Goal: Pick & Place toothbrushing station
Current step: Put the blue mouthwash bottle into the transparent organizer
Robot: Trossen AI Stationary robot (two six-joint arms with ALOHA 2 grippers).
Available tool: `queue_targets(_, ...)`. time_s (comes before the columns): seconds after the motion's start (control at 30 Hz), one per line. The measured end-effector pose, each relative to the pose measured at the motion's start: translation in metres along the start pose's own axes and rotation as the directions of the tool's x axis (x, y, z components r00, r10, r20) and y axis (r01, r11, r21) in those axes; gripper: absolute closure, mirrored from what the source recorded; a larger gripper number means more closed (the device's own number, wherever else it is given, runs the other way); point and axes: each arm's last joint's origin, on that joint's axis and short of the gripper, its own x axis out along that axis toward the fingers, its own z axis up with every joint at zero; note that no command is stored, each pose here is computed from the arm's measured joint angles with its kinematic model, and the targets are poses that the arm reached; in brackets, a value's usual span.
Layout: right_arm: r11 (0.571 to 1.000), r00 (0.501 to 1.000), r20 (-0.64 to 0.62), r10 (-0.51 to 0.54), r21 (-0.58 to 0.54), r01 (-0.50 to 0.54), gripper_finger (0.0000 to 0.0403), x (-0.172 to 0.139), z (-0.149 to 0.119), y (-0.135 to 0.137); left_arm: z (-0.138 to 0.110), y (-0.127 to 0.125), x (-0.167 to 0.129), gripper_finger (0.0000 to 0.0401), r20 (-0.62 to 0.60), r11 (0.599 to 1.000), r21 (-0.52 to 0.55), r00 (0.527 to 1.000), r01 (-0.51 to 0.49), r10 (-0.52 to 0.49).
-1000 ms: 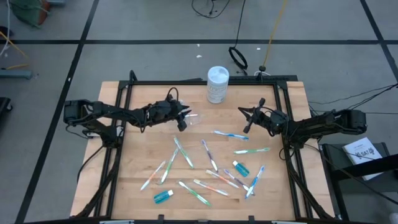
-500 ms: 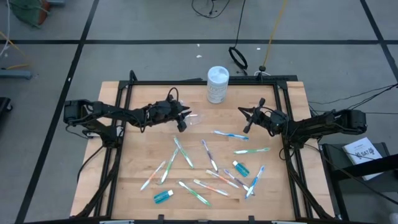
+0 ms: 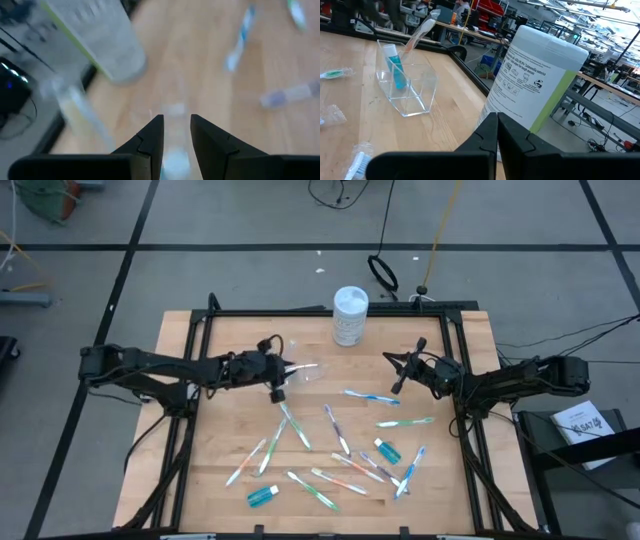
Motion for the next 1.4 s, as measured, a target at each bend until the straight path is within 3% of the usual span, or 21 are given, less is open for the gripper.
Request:
queue_targets(0.17,1.0,1.0,-0.001,0.0,0.0,0.0,0.0401,0.0,0.0,0.0,-0.015,-0.01,-0.012,0.0297,-0.167,0.994,-0.003,0.98,0.105,-0.104)
queue_targets(0.53,1.0,1.0,-0.003,0.001,0.0,-0.001,0.0401,0.0,0.0,0.0,-0.023,-0.011,0.011,0.031,-0.193,0.987,0.011,0.969,0.161,-0.156)
queue_targets(0.8,1.0,1.0,-0.001,0.0,0.0,0.0,0.0401,0.0,0.0,0.0,-0.025,-0.001,0.017,0.0395,-0.192,0.992,0.006,0.974,0.125,-0.121)
queue_targets(1.4,1.0,1.0,-0.001,0.0,0.0,0.0,0.0401,0.0,0.0,0.0,-0.019,0.012,0.019,0.0386,-0.142,1.0,-0.016,0.99,-0.015,0.013)
